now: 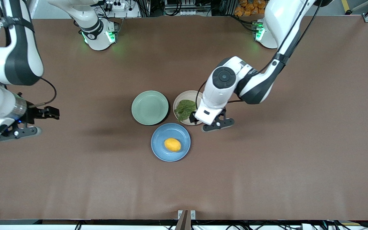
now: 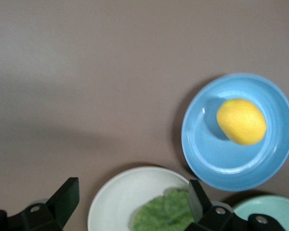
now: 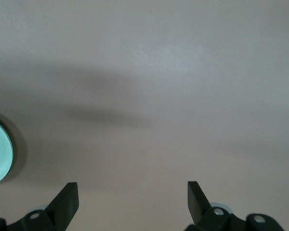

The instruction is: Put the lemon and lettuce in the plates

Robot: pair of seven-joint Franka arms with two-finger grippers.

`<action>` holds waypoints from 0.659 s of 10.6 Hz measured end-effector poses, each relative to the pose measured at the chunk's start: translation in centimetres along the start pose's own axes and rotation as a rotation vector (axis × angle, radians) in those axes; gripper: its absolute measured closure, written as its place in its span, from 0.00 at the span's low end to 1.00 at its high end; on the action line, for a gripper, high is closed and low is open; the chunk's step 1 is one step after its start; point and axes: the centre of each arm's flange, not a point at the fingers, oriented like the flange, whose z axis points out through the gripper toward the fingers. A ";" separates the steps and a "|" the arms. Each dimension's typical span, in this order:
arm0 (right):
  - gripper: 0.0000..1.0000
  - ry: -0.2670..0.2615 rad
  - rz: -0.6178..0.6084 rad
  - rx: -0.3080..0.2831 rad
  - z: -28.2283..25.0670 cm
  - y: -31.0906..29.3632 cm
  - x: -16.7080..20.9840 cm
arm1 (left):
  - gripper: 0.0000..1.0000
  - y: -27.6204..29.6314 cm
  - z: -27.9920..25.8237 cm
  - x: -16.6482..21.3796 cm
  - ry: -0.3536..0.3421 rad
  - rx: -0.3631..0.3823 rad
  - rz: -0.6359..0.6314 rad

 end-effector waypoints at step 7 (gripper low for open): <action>0.00 0.010 0.152 0.007 -8.6 2.6 -7.4 | 0.00 -11.1 -3.2 11.2 0.065 0.052 -0.119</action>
